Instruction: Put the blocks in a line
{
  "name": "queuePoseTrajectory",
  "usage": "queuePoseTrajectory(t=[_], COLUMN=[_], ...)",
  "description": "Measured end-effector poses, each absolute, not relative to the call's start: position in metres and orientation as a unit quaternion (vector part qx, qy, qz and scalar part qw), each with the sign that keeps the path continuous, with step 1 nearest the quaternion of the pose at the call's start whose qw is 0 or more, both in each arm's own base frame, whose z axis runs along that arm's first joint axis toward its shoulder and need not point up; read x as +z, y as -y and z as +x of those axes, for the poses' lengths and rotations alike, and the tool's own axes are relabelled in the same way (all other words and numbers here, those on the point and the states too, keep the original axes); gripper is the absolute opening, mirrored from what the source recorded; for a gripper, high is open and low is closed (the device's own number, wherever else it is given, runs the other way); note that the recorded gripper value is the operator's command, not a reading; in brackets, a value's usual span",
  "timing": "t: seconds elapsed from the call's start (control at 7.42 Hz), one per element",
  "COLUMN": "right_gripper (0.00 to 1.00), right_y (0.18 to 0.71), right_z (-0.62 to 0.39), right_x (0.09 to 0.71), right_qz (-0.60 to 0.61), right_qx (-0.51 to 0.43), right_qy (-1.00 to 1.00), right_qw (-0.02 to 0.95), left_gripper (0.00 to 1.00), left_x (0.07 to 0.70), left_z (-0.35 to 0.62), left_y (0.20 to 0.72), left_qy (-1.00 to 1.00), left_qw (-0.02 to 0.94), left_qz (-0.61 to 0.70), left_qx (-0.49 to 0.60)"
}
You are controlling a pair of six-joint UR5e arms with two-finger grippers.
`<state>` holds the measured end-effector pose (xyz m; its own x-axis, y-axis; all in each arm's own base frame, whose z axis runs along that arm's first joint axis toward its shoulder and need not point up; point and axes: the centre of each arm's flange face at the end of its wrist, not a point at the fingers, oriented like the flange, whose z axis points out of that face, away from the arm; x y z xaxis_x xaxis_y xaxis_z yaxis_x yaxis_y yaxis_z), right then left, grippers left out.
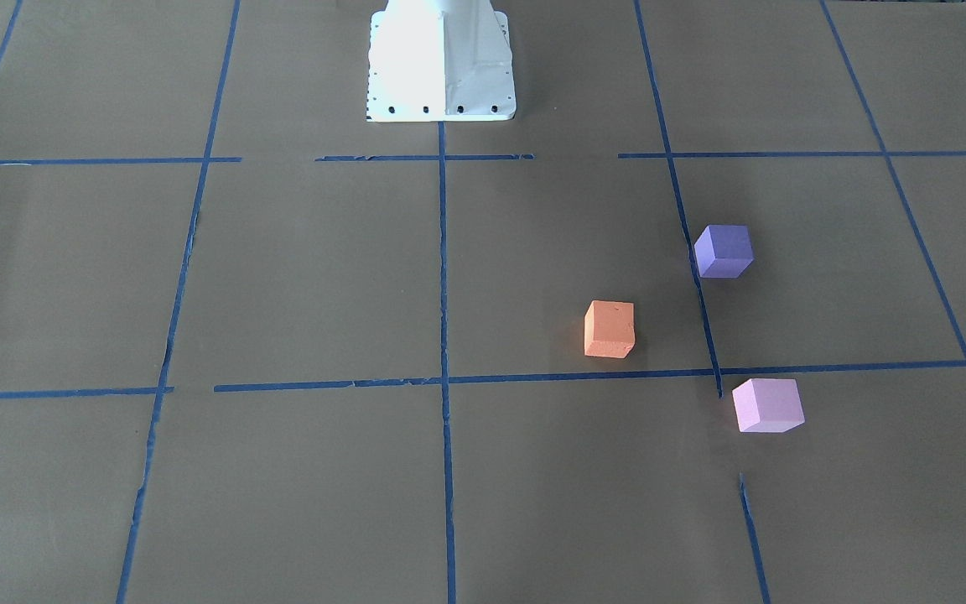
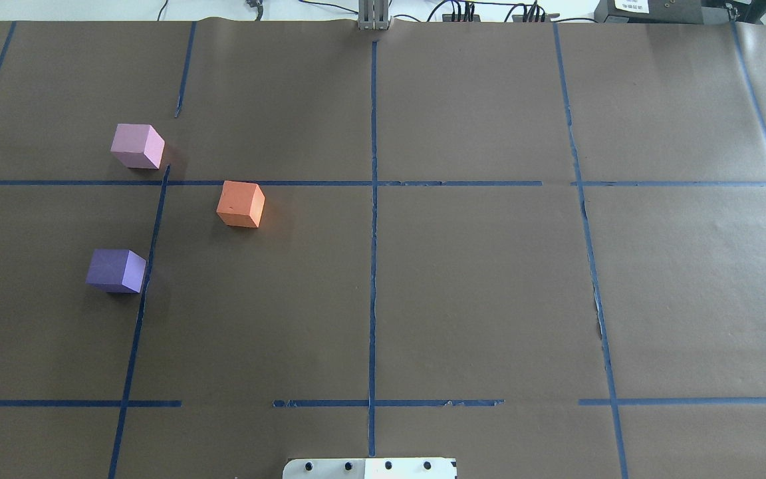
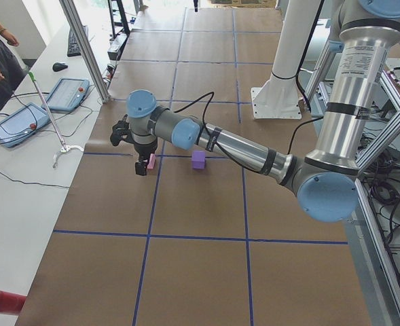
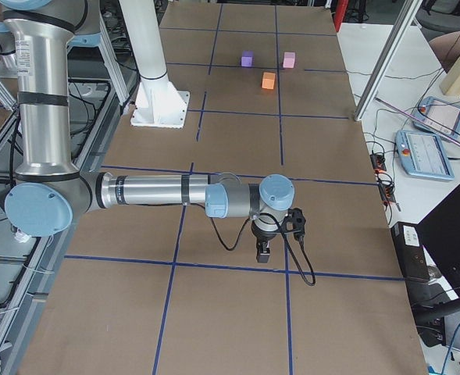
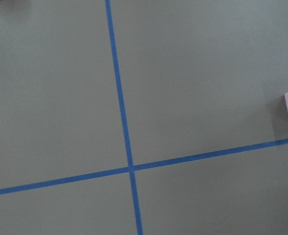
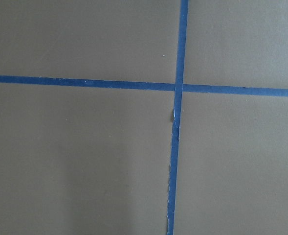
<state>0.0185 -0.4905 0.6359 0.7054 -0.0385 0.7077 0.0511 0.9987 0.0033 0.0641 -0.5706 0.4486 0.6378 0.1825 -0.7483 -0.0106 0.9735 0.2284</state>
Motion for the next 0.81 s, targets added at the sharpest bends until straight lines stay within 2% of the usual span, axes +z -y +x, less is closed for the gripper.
queuePoseTrajectory(t=[0.27,0.54,0.81], right_gripper=[1.00,1.00,1.00], right_y=[0.490,0.490,0.490], right_z=[0.018,0.018,0.018], right_x=[0.636,0.636,0.636], right_qz=[-0.008,-0.008,-0.008], right_qx=[-0.024,-0.024,-0.024], right_qy=[0.383,0.383,0.383], right_qw=[0.923,0.923,0.923], left_gripper=[1.00,1.00,1.00], left_x=[0.391,0.341,0.306], left_z=[0.179,0.302,0.371], left_y=[0.579,0.561,0.555], left_qy=[-0.408,-0.408,-0.413], left_qw=[0.907,0.905,0.902], left_qz=[0.096,0.087,0.080], left_qx=[0.050,0.079,0.095])
